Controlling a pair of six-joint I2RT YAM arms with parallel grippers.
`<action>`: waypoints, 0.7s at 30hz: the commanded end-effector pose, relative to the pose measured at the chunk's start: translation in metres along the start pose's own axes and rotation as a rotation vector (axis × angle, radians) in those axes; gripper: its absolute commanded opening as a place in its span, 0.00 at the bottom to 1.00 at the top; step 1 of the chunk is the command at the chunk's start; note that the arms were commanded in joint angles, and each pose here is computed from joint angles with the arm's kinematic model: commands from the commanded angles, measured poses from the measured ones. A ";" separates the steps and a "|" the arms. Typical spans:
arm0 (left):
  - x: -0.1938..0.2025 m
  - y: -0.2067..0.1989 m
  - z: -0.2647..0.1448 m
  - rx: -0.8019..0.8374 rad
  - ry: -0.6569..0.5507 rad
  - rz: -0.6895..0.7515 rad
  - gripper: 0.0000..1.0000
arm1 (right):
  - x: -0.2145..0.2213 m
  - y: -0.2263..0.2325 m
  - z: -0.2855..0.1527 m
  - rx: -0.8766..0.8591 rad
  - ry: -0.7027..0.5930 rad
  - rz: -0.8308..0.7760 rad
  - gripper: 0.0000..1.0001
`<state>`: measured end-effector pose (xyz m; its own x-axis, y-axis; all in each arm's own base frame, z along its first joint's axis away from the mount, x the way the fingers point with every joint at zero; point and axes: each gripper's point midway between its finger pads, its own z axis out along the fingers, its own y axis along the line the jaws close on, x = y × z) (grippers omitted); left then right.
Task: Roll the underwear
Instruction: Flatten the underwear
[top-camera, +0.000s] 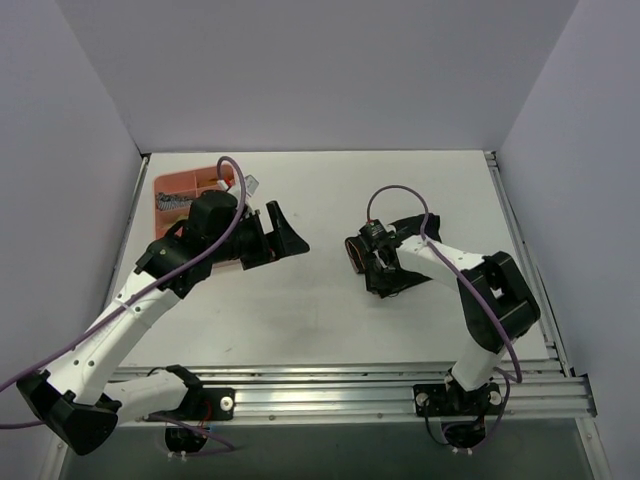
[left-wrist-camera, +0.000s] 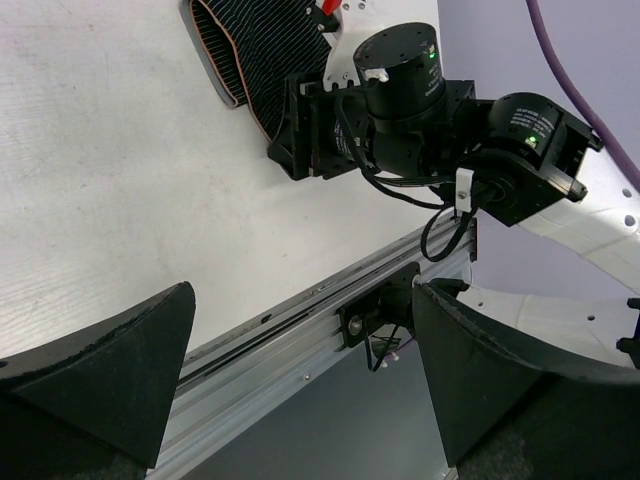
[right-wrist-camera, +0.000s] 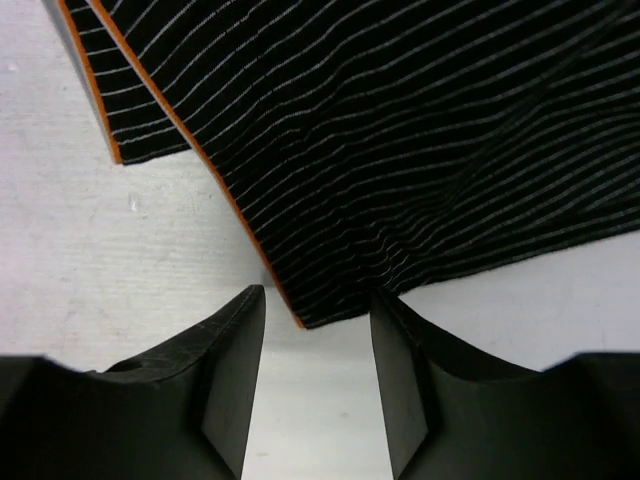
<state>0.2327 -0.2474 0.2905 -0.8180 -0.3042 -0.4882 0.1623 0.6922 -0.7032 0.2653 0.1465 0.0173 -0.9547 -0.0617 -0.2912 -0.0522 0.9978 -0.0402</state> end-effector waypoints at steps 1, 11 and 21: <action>-0.004 0.002 -0.006 0.000 -0.006 0.005 0.98 | 0.007 -0.004 0.012 0.042 0.025 -0.058 0.40; 0.010 0.051 0.020 -0.147 0.051 -0.042 0.90 | 0.018 0.004 0.002 -0.018 0.038 -0.030 0.00; 0.064 0.077 0.107 -0.091 0.155 -0.111 0.77 | 0.030 0.027 -0.065 -0.198 -0.024 0.145 0.00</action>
<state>0.2388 -0.2476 0.1380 -0.9175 -0.2816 -0.2807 -0.0571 0.7919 -0.6080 0.2391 0.1726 0.0502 -0.9410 0.0070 -0.3383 -0.0387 0.9910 0.1282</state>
